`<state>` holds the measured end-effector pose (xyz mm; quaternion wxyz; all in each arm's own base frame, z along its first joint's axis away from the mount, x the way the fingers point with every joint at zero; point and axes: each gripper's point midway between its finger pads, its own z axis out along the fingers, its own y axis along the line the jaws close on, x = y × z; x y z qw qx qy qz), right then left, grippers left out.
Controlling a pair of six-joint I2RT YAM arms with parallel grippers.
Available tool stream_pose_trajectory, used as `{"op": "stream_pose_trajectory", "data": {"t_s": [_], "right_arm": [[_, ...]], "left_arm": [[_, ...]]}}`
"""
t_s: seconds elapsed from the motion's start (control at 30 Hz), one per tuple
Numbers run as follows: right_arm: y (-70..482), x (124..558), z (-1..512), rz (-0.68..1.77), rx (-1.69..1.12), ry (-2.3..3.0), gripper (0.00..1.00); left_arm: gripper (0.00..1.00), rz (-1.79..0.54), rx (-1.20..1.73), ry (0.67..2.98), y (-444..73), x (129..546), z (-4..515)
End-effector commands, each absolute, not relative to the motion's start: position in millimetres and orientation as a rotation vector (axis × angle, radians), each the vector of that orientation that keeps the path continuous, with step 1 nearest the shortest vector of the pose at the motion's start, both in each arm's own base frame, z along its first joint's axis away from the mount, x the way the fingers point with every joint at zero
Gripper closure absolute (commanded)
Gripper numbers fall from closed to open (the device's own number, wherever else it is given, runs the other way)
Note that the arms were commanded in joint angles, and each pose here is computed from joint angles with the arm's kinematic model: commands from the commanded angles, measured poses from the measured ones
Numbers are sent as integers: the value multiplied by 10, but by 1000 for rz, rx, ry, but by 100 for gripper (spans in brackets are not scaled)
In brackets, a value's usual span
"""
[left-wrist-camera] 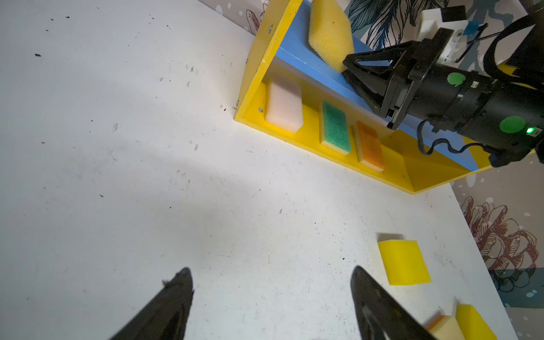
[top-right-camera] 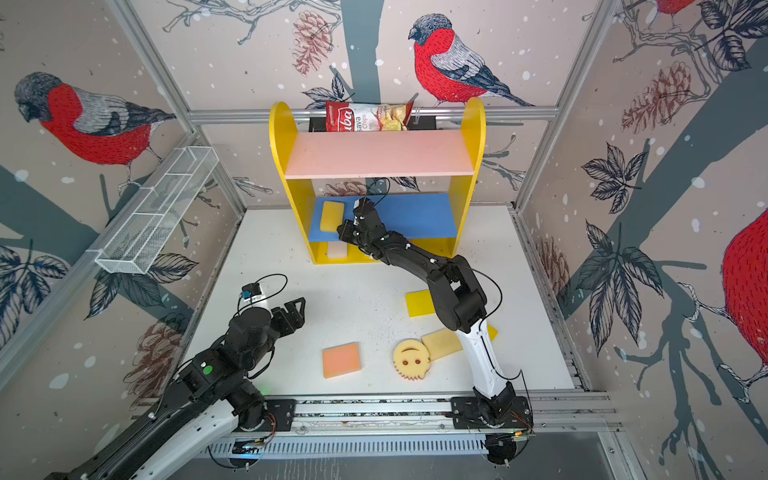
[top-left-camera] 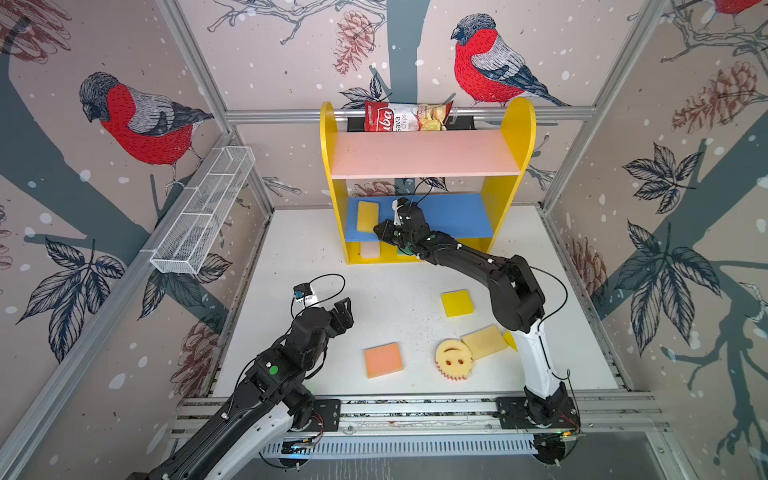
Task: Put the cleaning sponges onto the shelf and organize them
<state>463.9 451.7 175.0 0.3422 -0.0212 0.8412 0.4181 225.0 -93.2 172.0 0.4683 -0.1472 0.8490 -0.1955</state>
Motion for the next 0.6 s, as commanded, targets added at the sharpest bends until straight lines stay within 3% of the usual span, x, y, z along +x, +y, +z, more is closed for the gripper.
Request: {"op": "stream_pose_trajectory", "data": {"t_s": [0.0, 0.57], "right_arm": [[4489, 4627, 1642, 1066, -69, 2221, 82], [4439, 4682, 1719, 1054, -105, 2217, 82]], "left_arm": [[17, -484, -353, 2055, -950, 2295, 1778], [17, -488, -347, 2063, -975, 2307, 1768]]}}
